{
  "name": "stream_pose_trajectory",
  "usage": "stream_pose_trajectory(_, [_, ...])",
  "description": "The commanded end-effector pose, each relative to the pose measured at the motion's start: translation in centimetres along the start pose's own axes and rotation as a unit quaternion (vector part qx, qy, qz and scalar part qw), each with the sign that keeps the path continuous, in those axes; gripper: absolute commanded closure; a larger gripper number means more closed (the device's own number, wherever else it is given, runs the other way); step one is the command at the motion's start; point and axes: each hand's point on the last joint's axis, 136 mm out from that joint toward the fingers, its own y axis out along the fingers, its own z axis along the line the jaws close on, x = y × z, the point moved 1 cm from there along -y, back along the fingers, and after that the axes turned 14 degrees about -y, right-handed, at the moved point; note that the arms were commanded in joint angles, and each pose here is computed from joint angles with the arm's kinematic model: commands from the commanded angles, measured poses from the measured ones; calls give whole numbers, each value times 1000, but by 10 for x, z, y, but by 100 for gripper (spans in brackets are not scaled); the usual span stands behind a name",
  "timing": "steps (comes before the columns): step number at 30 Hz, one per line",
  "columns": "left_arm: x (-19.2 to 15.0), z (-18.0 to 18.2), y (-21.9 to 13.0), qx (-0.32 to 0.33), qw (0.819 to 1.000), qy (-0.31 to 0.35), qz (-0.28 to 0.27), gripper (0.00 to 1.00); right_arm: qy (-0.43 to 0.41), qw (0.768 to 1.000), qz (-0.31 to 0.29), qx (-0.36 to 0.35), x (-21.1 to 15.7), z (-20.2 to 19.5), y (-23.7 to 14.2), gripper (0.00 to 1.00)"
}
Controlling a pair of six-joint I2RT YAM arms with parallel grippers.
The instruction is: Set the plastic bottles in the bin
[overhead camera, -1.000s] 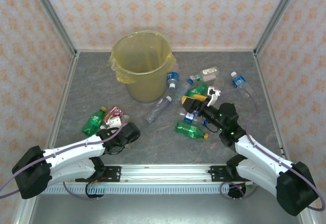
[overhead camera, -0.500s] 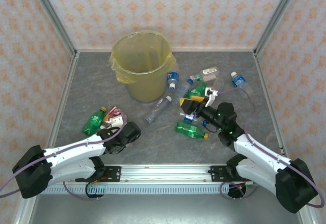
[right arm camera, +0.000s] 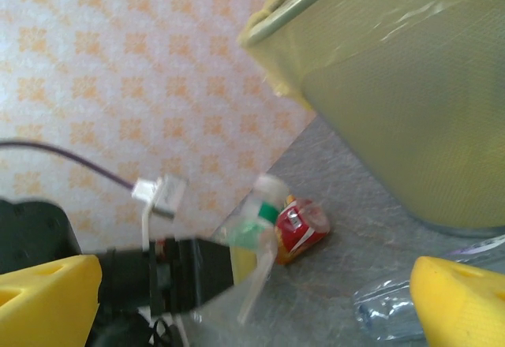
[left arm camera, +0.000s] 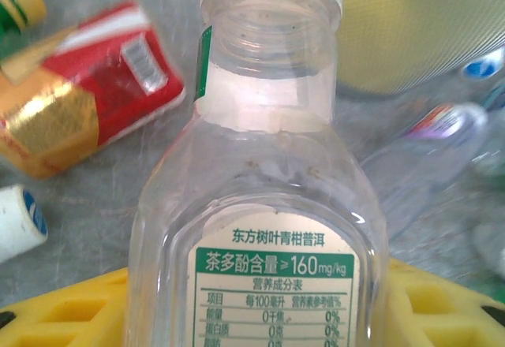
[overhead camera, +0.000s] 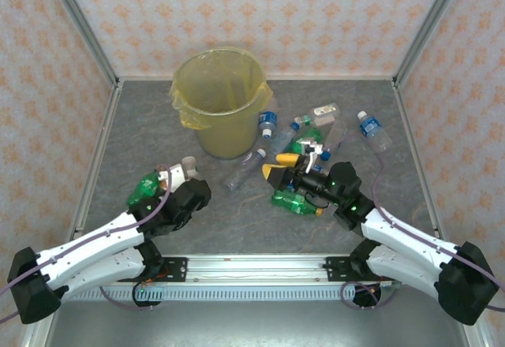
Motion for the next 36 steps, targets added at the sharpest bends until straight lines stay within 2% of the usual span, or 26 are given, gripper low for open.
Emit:
stream_pose_trajectory(1, [37, -15, -27, -15, 998, 8, -61, 52, -29, 1000, -5, 7, 13, 18, 3, 0])
stream_pose_trajectory(12, [120, -93, -92, -84, 979, 25, -183, 54, -34, 999, 6, 13, 16, 47, 9, 0])
stream_pose_trajectory(19, [166, -162, -103, -87, 967, 72, -227, 56, -18, 1000, 15, 3, 16, 51, 8, 0])
stream_pose_trajectory(24, [194, -205, -83, -100, 965, 83, -227, 56, -2, 1000, 13, -7, 17, 49, 1, 0])
stream_pose_trajectory(29, [207, -246, -57, -109, 963, 99, -226, 56, 10, 1000, 12, -16, 19, 49, -9, 0])
stream_pose_trajectory(36, [223, -265, 8, -90, 973, 97, -189, 56, 15, 999, 6, -38, 23, 45, -23, 1])
